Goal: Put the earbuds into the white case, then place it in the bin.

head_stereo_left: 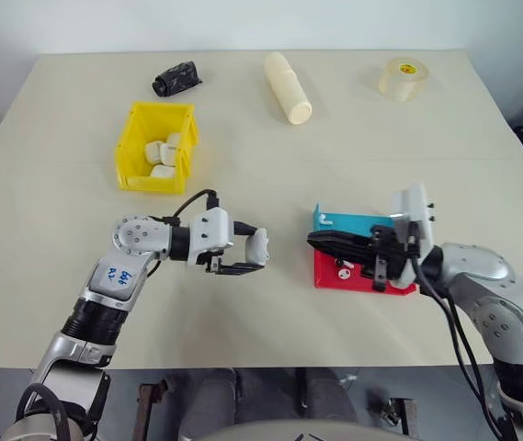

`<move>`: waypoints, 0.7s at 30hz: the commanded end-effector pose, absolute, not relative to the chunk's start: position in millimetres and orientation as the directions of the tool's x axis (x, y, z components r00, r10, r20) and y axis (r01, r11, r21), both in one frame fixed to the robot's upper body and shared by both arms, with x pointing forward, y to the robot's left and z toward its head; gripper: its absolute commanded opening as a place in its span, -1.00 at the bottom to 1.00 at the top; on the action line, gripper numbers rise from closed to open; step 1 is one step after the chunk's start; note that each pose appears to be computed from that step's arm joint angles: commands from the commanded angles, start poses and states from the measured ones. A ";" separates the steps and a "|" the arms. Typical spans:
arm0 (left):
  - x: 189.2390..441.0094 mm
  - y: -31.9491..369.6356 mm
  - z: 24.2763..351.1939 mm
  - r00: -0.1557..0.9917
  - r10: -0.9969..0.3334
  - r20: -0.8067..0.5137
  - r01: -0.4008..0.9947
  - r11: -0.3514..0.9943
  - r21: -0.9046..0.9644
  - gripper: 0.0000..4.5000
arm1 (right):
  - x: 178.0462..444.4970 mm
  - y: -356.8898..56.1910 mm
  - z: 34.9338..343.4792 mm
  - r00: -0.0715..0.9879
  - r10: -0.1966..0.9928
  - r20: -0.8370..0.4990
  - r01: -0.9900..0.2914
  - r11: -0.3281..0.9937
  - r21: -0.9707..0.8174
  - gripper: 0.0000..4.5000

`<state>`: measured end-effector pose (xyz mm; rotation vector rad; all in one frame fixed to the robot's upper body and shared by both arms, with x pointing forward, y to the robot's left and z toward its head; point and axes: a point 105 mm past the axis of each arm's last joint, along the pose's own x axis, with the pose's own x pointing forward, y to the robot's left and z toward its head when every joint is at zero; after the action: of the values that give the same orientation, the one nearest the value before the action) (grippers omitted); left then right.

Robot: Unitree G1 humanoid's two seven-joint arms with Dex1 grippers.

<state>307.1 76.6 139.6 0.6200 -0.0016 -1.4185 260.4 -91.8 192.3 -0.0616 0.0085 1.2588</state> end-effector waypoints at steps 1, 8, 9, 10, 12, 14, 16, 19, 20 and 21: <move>299.7 58.8 150.7 0.150 -0.922 -0.356 0.903 -0.019 0.430 0.24 | 258.7 -73.1 196.0 0.264 0.962 -0.069 -0.961 0.256 -0.104 -0.99; 294.2 48.8 153.0 0.135 -0.925 -0.355 0.909 -0.027 0.416 0.24 | 259.4 -54.8 187.9 0.200 0.969 -0.148 -0.977 0.186 -0.102 -0.99; 293.6 48.6 153.9 0.134 -0.926 -0.352 0.908 -0.027 0.418 0.24 | 260.3 -54.3 185.8 0.200 0.967 -0.156 -0.977 0.186 -0.102 -0.99; 293.5 48.4 154.7 0.137 -0.927 -0.348 0.908 -0.023 0.419 0.24 | 261.4 -54.3 183.6 0.202 0.966 -0.164 -0.977 0.187 -0.103 -0.99; 292.8 48.5 157.3 0.140 -0.931 -0.337 0.903 -0.020 0.430 0.24 | 265.0 -57.4 177.4 0.215 0.958 -0.188 -0.975 0.199 -0.100 -0.99; 290.4 48.3 161.1 0.130 -0.939 -0.318 0.904 -0.020 0.428 0.24 | 268.1 -63.1 172.0 0.228 0.952 -0.205 -0.973 0.214 -0.088 -0.99; 288.8 49.4 164.8 0.131 -0.946 -0.295 0.904 -0.008 0.427 0.24 | 271.0 -71.2 167.7 0.244 0.946 -0.213 -0.969 0.231 -0.082 -0.99; 287.1 53.0 168.0 0.141 -0.953 -0.269 0.903 0.013 0.428 0.24 | 274.8 -86.8 163.5 0.272 0.939 -0.208 -0.962 0.264 -0.069 -0.99; 286.9 54.5 169.2 0.147 -0.955 -0.258 0.906 0.025 0.423 0.24 | 275.7 -91.5 162.3 0.281 0.937 -0.207 -0.960 0.273 -0.064 -0.99; 286.5 55.4 170.8 0.151 -0.958 -0.242 0.908 0.037 0.418 0.24 | 274.4 -95.6 162.9 0.275 0.942 -0.191 -0.962 0.268 -0.060 -0.99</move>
<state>293.3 58.8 147.6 0.5529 -0.0008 -1.4354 274.1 -86.3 159.0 -0.1721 0.1475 1.2955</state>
